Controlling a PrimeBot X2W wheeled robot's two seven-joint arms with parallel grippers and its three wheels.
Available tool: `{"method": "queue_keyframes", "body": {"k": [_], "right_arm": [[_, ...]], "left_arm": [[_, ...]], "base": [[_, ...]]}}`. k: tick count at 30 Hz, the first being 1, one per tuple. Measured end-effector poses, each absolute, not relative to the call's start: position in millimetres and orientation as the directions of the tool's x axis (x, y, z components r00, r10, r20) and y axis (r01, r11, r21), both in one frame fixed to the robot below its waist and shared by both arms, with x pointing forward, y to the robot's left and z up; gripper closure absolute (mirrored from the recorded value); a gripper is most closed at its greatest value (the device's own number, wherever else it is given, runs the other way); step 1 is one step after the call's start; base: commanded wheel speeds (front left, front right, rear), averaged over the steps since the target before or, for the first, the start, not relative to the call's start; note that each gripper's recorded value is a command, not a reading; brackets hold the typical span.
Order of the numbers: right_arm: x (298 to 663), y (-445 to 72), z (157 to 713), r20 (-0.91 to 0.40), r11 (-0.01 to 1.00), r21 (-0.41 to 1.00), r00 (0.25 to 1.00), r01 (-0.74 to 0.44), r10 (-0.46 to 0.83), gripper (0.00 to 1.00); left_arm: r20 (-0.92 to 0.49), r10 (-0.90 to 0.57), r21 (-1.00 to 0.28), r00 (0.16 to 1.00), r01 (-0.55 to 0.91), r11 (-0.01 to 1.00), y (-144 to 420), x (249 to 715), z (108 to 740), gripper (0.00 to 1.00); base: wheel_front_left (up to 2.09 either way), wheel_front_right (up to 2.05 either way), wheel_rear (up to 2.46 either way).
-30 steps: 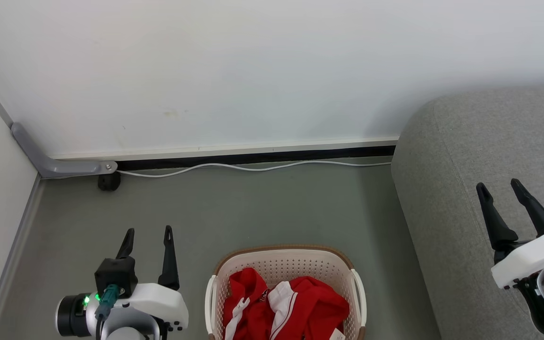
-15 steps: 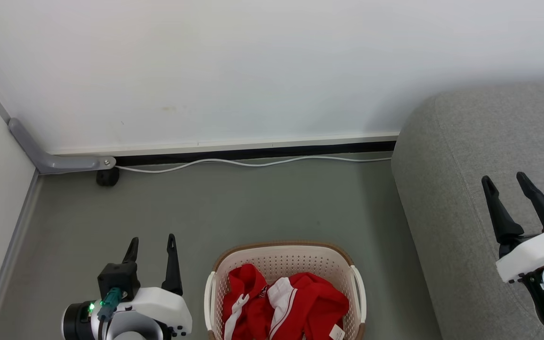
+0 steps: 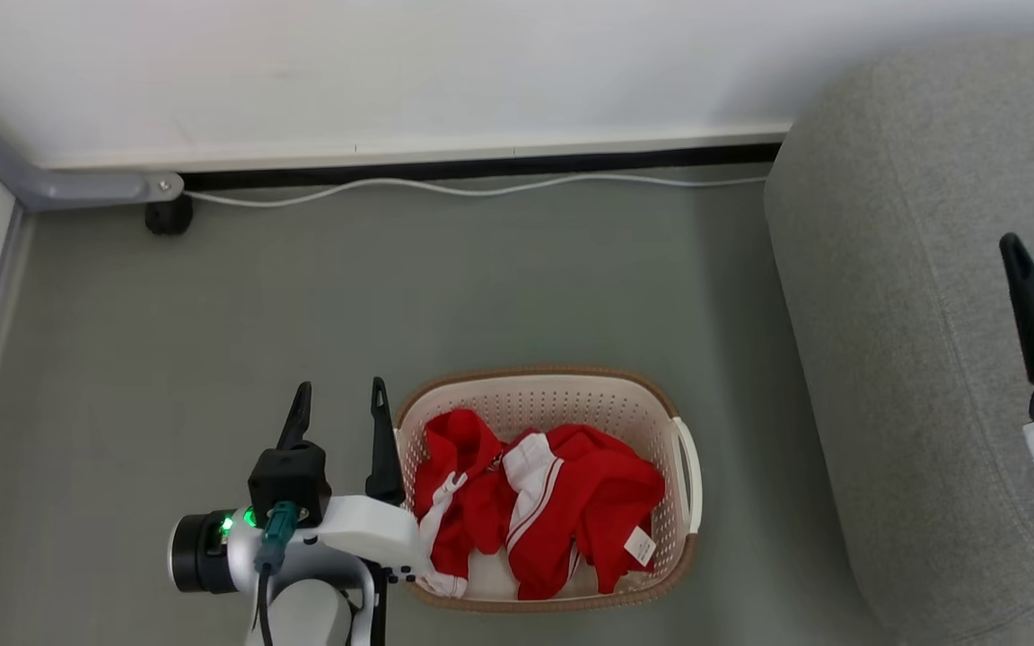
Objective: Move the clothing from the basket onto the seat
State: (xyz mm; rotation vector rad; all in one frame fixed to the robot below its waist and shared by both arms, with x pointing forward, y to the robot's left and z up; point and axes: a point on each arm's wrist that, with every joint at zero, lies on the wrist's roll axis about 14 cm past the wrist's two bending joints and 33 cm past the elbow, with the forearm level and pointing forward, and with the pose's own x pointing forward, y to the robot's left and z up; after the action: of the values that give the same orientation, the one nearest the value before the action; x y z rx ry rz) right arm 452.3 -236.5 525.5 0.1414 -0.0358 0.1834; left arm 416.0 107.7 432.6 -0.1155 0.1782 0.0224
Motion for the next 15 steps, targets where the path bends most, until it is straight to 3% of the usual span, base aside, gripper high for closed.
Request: {"method": "queue_keyframes", "body": {"k": [15], "right_arm": [[502, -257, 496, 0.024, 0.973, 0.134, 0.982, -0.187, 0.185, 0.00]], "left_arm": [[-0.280, -0.037, -0.101, 0.959, 0.009, 0.995, 60, 452, 379, 0.00]], "base": [[0.00, 0.00, 0.00]]}}
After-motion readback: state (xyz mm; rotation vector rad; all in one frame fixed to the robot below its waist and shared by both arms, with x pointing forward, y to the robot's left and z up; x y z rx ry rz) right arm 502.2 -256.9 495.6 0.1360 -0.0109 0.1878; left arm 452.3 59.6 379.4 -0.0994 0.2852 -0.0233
